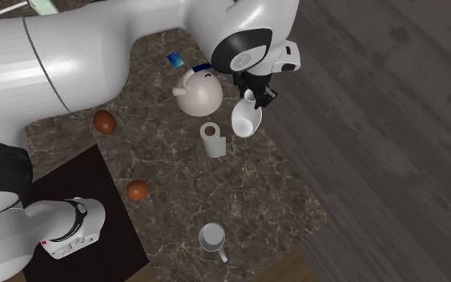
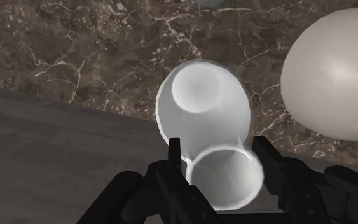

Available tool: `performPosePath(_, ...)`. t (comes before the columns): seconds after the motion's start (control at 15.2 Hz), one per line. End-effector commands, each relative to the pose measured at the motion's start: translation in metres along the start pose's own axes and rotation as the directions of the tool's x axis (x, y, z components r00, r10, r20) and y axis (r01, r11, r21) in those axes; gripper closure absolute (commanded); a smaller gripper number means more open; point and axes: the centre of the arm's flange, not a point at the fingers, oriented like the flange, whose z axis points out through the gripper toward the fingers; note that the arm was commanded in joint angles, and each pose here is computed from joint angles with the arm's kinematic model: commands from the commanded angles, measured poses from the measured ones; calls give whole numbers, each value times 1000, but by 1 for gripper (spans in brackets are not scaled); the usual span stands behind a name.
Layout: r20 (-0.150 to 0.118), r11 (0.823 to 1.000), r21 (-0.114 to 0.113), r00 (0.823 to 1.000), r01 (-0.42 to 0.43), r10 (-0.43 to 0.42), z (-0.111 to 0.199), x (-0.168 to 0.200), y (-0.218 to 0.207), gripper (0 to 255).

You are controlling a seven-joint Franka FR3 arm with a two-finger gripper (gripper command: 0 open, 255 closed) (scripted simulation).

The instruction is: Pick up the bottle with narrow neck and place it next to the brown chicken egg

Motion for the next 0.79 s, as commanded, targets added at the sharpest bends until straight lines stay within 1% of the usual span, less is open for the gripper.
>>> performPosePath(0.0, 11, 1000, 3, 1000, 3, -3, 9, 0, -1, 255)
performPosePath(0.07, 11, 1000, 2, 1000, 3, -3, 11, 5, 1, 255)
performPosePath(0.73, 11, 1000, 2, 1000, 3, -3, -41, 4, 1, 255)
